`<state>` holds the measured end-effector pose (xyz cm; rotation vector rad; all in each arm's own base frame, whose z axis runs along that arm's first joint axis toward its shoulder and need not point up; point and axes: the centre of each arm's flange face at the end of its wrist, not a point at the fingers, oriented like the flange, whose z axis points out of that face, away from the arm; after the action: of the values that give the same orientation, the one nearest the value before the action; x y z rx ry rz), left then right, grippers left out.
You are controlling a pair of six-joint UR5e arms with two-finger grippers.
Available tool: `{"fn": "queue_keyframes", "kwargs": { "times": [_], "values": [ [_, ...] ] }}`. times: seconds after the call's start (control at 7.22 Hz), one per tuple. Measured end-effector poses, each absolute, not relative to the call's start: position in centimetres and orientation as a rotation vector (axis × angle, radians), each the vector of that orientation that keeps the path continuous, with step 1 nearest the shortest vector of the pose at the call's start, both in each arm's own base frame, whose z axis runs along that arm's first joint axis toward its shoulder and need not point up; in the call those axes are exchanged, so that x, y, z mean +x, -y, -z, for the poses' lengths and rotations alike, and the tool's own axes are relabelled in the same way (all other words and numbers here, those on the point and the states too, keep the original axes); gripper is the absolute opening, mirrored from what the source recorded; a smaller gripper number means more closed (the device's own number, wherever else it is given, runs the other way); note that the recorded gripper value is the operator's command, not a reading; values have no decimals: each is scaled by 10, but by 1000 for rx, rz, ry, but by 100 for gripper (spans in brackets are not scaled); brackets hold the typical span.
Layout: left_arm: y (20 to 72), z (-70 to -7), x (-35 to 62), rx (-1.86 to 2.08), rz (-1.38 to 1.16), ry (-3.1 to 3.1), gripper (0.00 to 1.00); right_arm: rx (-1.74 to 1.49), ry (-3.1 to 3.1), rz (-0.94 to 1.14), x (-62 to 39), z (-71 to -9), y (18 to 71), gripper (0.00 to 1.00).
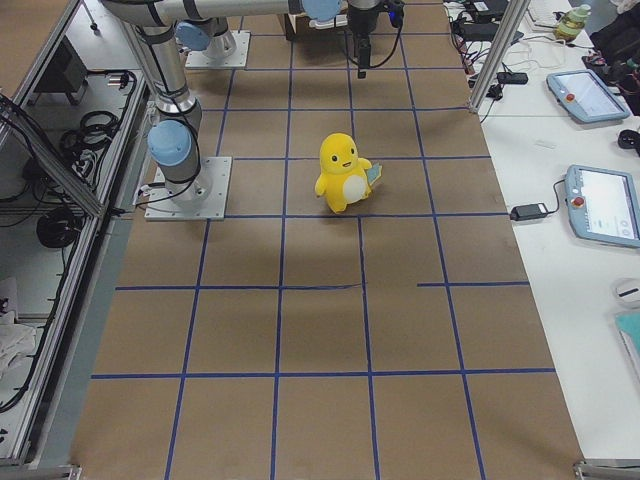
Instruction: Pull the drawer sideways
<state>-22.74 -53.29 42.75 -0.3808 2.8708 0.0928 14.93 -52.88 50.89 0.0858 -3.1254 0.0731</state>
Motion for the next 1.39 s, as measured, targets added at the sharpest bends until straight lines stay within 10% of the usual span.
{"fn": "queue_keyframes", "kwargs": {
  "times": [1.39],
  "values": [
    [513,-502,-144,113,-2,-3062,100,86,3126,-73,149,-509,529,100]
  ]
}}
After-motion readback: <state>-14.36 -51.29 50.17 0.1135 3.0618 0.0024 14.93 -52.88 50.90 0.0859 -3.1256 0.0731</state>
